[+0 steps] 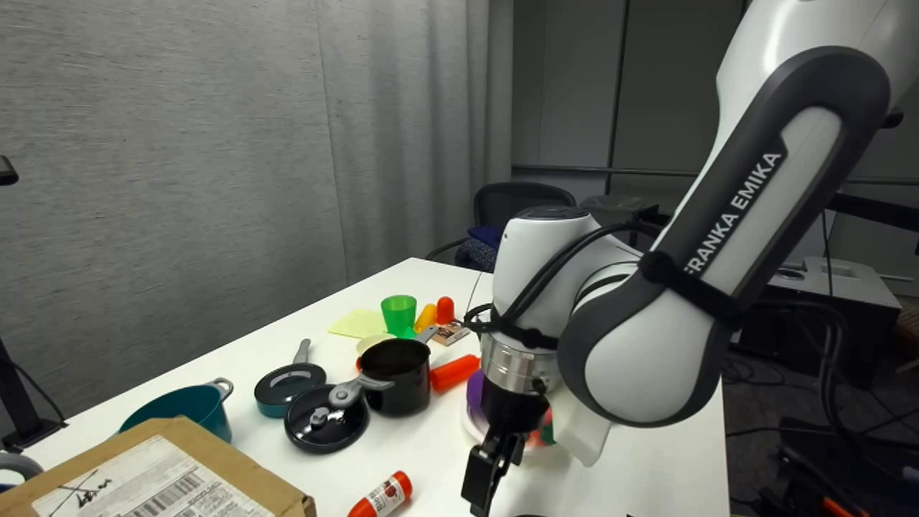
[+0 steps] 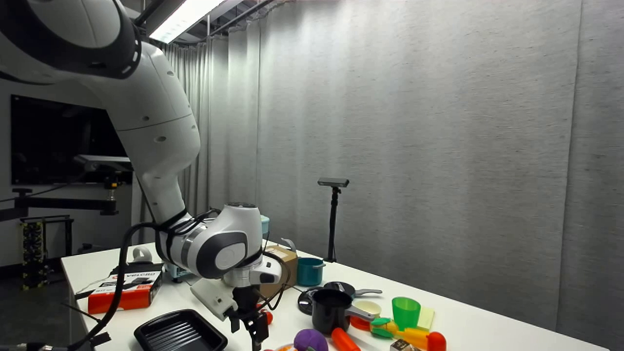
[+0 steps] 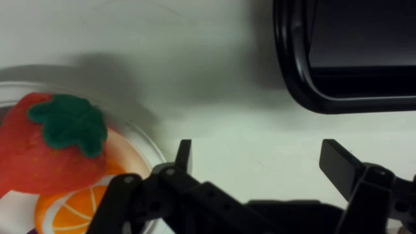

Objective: Move the white plate to the right

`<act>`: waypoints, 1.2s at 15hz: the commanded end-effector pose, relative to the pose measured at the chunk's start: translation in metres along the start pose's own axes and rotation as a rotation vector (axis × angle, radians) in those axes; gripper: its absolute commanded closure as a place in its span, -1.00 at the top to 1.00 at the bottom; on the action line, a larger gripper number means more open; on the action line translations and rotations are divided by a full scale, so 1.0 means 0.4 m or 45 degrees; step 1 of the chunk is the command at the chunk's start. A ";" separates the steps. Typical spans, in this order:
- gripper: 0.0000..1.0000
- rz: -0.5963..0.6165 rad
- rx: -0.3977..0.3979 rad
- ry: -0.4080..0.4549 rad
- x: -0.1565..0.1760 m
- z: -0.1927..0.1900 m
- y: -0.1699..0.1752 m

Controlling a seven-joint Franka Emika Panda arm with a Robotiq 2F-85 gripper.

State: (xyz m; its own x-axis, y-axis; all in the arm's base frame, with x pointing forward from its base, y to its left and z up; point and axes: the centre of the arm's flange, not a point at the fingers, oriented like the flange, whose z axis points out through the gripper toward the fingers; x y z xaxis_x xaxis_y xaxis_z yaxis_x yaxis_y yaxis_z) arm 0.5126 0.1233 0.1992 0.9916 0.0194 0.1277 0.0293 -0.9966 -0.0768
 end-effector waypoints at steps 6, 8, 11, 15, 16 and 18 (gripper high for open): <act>0.01 -0.021 -0.079 0.085 0.053 0.044 0.069; -0.30 -0.030 -0.102 0.099 0.059 0.045 0.083; -0.74 -0.036 -0.150 0.115 0.072 0.039 0.111; -1.00 -0.024 -0.243 0.115 0.085 0.021 0.182; -1.00 -0.020 -0.264 0.116 0.085 0.019 0.201; -1.00 -0.010 -0.311 0.110 0.080 0.017 0.241</act>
State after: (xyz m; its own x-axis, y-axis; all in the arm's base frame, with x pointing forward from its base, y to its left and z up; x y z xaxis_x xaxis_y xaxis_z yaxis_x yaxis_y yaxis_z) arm 0.5449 0.0393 0.1919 0.9766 0.0391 0.2113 0.0161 -0.9939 0.1094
